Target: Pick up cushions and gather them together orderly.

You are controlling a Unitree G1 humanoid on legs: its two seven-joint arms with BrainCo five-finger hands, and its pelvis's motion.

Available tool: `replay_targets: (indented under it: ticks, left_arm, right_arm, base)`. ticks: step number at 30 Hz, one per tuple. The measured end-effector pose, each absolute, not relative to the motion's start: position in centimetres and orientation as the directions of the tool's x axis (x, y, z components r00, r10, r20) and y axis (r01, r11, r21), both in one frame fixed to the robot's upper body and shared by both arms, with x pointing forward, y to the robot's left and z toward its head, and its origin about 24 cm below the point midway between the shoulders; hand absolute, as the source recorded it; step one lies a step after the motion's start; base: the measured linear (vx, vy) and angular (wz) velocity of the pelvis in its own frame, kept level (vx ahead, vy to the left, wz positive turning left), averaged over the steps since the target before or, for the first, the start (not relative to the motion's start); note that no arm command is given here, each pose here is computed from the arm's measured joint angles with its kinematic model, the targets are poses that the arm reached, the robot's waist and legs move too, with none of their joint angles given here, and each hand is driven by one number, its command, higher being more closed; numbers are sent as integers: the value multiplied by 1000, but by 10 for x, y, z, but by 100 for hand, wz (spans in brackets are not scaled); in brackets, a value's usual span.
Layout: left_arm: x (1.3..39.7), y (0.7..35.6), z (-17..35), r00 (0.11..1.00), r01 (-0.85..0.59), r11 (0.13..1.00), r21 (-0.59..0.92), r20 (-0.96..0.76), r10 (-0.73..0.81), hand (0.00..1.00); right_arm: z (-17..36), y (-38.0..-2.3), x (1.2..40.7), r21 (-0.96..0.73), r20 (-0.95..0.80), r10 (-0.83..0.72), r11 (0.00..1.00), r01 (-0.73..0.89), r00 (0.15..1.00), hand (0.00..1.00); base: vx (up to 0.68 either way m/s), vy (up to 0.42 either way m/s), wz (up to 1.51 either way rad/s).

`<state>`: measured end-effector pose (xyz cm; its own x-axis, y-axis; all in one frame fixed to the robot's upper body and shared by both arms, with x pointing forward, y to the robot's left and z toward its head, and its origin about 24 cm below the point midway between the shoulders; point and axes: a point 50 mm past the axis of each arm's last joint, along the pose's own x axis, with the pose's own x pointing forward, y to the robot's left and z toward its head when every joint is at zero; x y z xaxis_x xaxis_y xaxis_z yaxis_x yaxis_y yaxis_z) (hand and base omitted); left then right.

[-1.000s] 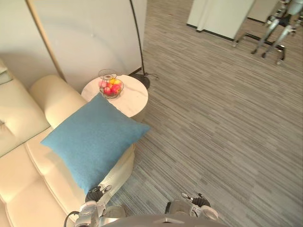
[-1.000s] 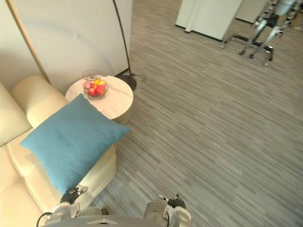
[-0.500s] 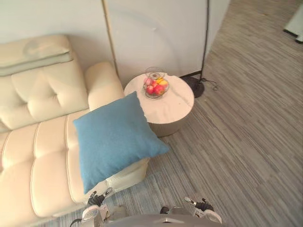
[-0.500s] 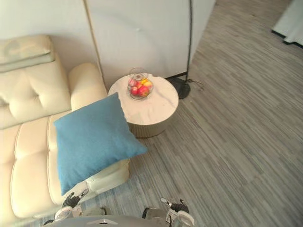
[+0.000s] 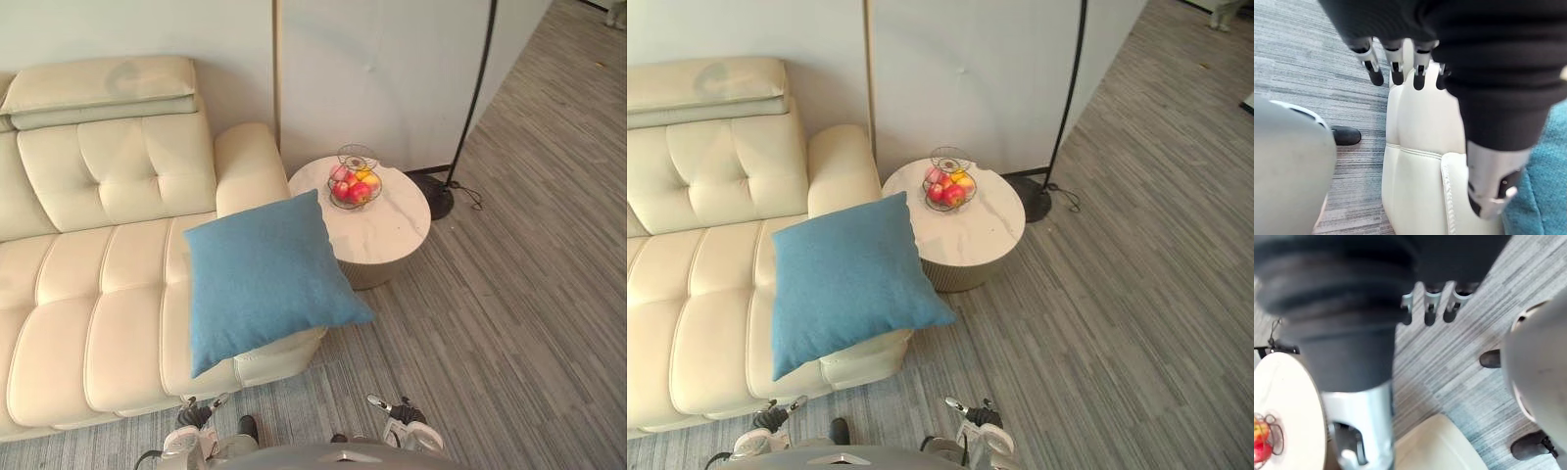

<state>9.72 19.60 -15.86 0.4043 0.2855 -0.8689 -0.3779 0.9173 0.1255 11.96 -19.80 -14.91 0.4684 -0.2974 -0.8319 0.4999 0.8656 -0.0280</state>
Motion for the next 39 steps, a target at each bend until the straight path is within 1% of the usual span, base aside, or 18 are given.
replay_targets:
  ticks: [5, 7, 9, 12, 14, 15, 18, 19, 20, 22, 25, 29, 31, 36, 39]
  left_arm:
    - [97, 199, -158, 403, -376, 917, 135, -867, 293, 0]
    - [97, 200, -158, 405, -376, 916, 138, -865, 297, 0]
    - [97, 202, -157, 403, -377, 914, 149, -863, 307, 0]
    - [99, 207, -155, 413, -385, 908, 165, -849, 329, 0]
    - [97, 223, -151, 415, -394, 898, 198, -833, 366, 0]
    - [97, 227, -150, 418, -398, 894, 204, -828, 375, 0]
    - [106, 250, -138, 457, -433, 871, 232, -776, 434, 0]
    - [114, 261, -129, 489, -451, 860, 240, -739, 463, 0]
    - [118, 264, -126, 502, -457, 856, 242, -724, 473, 0]
    - [131, 279, -111, 552, -485, 841, 240, -662, 507, 0]
    - [142, 288, -100, 582, -520, 826, 218, -617, 530, 0]
    - [158, 289, -90, 622, -545, 821, 170, -575, 532, 0]
    - [170, 288, -84, 645, -551, 822, 143, -551, 529, 0]
    - [194, 278, -75, 680, -557, 825, 94, -518, 519, 0]
    - [203, 265, -76, 695, -545, 835, 75, -518, 499, 0]
  right_arm:
    - [-149, -202, 116, -49, -830, -306, 873, 485, 467, 0]
    - [-142, -208, 123, -53, -799, -324, 877, 477, 507, 0]
    - [-129, -221, 137, -62, -744, -360, 876, 477, 564, 0]
    - [-112, -241, 153, -90, -668, -406, 876, 475, 623, 0]
    - [-98, -256, 165, -115, -607, -437, 875, 470, 664, 0]
    - [-96, -259, 166, -119, -599, -440, 875, 469, 669, 0]
    - [-88, -265, 177, -137, -568, -446, 880, 455, 692, 0]
    - [-84, -266, 183, -136, -553, -441, 885, 445, 707, 0]
    - [-82, -266, 186, -138, -546, -440, 887, 442, 713, 0]
    - [-67, -271, 200, -141, -486, -431, 897, 418, 760, 0]
    - [-50, -275, 214, -159, -421, -407, 913, 376, 811, 0]
    - [-24, -270, 238, -148, -317, -376, 926, 347, 871, 0]
    - [-8, -258, 256, -137, -252, -328, 943, 302, 910, 0]
    - [14, -235, 279, -118, -162, -254, 964, 237, 954, 0]
    - [16, -221, 282, -86, -150, -224, 973, 213, 963, 0]
  base:
    - [-139, 39, -12]
    - [-110, 51, -8]
    - [-87, 65, -7]
    - [-13, 86, -5]
    - [49, 90, -3]
    - [33, 52, 4]
    - [62, 58, 3]
    - [71, 53, 0]
    - [77, 45, 0]
    - [87, 34, -1]
    - [100, 13, -4]
    - [88, 1, 2]
    - [48, -4, 2]
    - [-9, 1, 1]
    - [-9, 7, 2]
